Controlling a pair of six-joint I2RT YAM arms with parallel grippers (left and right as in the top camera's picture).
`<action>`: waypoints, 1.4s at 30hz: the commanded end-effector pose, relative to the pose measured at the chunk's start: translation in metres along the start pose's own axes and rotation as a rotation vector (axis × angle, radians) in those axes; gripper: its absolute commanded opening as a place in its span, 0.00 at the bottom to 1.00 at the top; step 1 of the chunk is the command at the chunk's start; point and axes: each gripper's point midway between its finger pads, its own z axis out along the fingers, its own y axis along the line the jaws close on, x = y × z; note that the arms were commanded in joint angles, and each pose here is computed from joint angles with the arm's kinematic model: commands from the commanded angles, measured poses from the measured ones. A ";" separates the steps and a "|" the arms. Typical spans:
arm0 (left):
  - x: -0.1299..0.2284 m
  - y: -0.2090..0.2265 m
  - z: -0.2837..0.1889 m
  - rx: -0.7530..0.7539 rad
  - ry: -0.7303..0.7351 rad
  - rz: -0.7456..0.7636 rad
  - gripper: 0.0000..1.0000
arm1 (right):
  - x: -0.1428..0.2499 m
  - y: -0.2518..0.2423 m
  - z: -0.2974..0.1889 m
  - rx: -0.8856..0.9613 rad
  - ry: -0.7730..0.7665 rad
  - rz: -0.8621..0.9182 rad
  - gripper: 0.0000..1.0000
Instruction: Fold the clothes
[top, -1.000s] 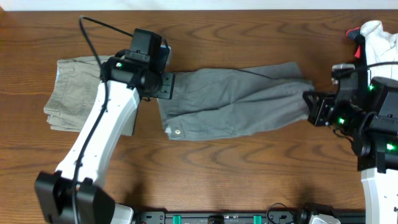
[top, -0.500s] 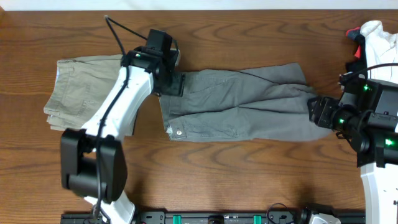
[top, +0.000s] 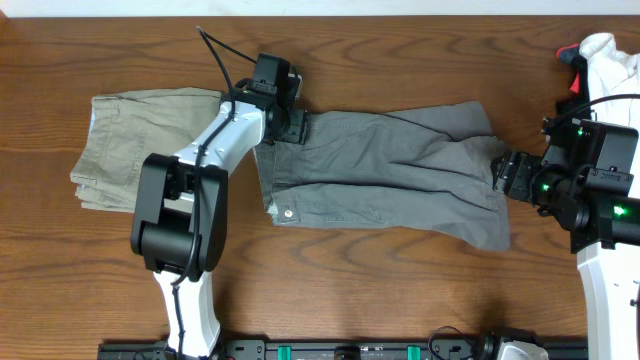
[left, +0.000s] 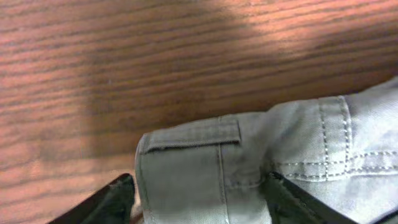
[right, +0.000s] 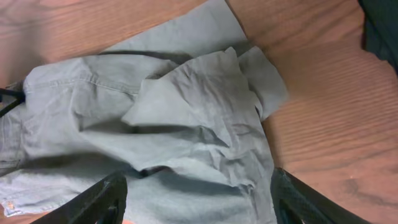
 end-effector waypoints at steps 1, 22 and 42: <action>-0.006 0.000 0.004 0.013 -0.013 0.005 0.55 | -0.002 -0.003 -0.001 0.012 -0.008 0.018 0.72; -0.052 -0.040 -0.276 0.079 -0.501 0.071 0.06 | -0.008 -0.013 0.045 0.033 0.059 0.031 0.73; -0.007 -0.048 -0.374 0.089 -0.638 0.091 0.06 | 0.036 0.106 0.125 -0.674 0.296 -0.194 0.77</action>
